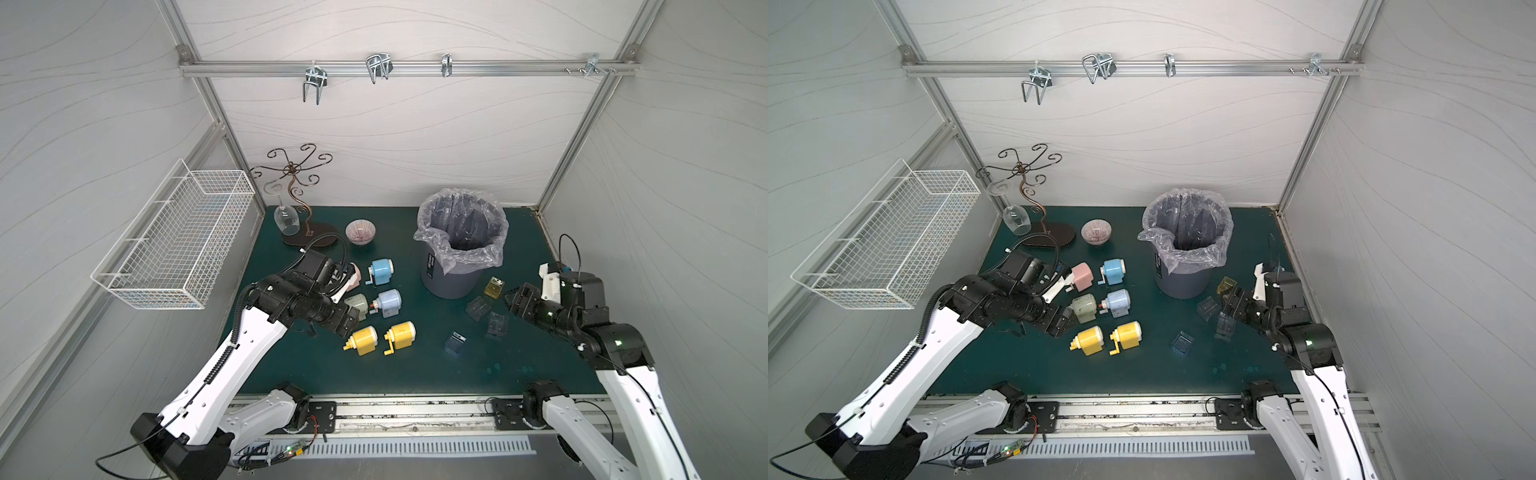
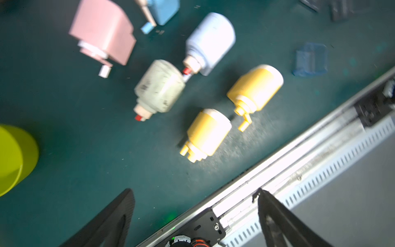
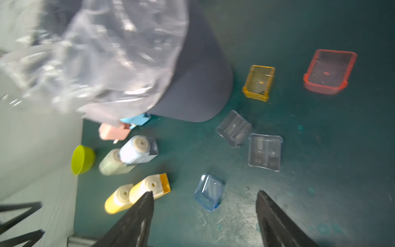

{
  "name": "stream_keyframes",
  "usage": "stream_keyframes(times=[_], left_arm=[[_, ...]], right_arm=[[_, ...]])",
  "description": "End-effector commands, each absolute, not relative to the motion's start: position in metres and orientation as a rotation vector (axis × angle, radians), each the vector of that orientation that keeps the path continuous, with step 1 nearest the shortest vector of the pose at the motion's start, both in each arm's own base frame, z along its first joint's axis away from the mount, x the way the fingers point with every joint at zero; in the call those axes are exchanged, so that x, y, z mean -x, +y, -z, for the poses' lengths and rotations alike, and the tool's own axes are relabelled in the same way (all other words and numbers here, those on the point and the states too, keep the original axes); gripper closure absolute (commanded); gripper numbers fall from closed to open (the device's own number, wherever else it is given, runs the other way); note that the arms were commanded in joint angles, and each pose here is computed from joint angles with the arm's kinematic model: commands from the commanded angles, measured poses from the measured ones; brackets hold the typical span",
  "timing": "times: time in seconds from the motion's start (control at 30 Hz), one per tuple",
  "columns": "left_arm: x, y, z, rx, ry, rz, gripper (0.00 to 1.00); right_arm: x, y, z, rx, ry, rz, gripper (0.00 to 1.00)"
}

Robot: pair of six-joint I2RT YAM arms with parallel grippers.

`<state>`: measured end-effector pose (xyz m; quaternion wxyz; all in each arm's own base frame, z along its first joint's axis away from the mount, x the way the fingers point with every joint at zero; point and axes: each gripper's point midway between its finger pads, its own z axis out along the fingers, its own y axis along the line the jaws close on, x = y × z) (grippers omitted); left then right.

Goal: Take out the pencil sharpener tray and clean the shavings
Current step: Pick up the pencil sharpener from the center of the board.

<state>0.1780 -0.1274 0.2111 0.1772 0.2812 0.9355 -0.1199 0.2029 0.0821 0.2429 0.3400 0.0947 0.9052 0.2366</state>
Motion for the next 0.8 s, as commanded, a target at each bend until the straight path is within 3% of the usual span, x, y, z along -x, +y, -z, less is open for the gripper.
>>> stream_keyframes(times=[0.0,0.3,0.5,0.77], left_arm=[[-0.160,-0.141,-0.220,-1.095,2.525,0.412,0.04],[-0.149,-0.142,-0.147,-1.601,2.451,0.324,0.10],[-0.155,-0.167,-0.142,-1.592,2.361,0.415,0.13],[-0.168,-0.164,-0.111,-1.642,2.368,0.289,0.12]], right_arm=[[-0.204,0.091,-0.256,-0.098,2.308,-0.609,0.22],[-0.197,0.071,-0.272,-0.057,2.252,-0.438,0.20],[-0.195,0.066,-0.267,-0.071,2.252,-0.408,0.19],[-0.193,0.065,-0.257,-0.072,2.273,-0.402,0.19]])
